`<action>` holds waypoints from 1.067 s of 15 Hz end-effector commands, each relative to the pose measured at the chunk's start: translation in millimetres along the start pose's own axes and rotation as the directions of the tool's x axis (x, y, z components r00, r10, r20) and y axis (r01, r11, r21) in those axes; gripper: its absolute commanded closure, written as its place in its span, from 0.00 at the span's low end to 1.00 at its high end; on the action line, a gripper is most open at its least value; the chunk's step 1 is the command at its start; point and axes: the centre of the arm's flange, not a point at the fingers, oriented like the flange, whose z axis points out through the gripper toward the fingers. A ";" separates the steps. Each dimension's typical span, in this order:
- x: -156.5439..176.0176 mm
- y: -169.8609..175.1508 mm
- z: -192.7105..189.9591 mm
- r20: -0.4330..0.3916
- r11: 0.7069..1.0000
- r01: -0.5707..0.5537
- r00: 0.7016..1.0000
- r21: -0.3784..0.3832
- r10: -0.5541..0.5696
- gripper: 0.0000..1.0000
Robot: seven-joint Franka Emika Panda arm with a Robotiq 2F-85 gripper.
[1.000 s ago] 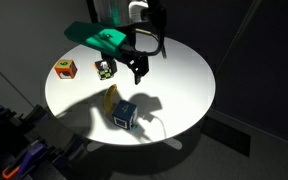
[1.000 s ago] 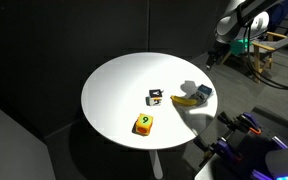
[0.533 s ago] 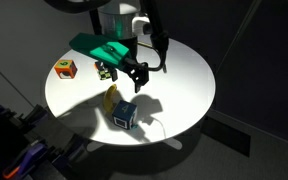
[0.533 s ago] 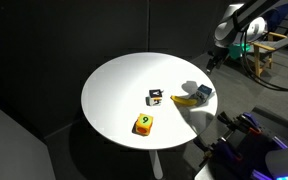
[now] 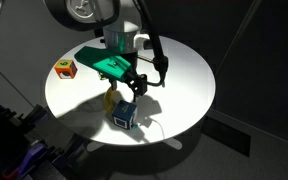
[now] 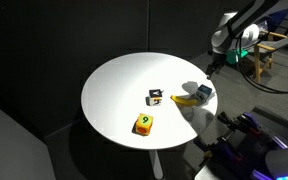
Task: Pick up the block with a four on it and then put it back on the table
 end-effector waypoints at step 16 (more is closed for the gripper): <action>7.9 1.0 37.7 0.073 0.999 0.024 0.997 -0.025 -0.022 0.00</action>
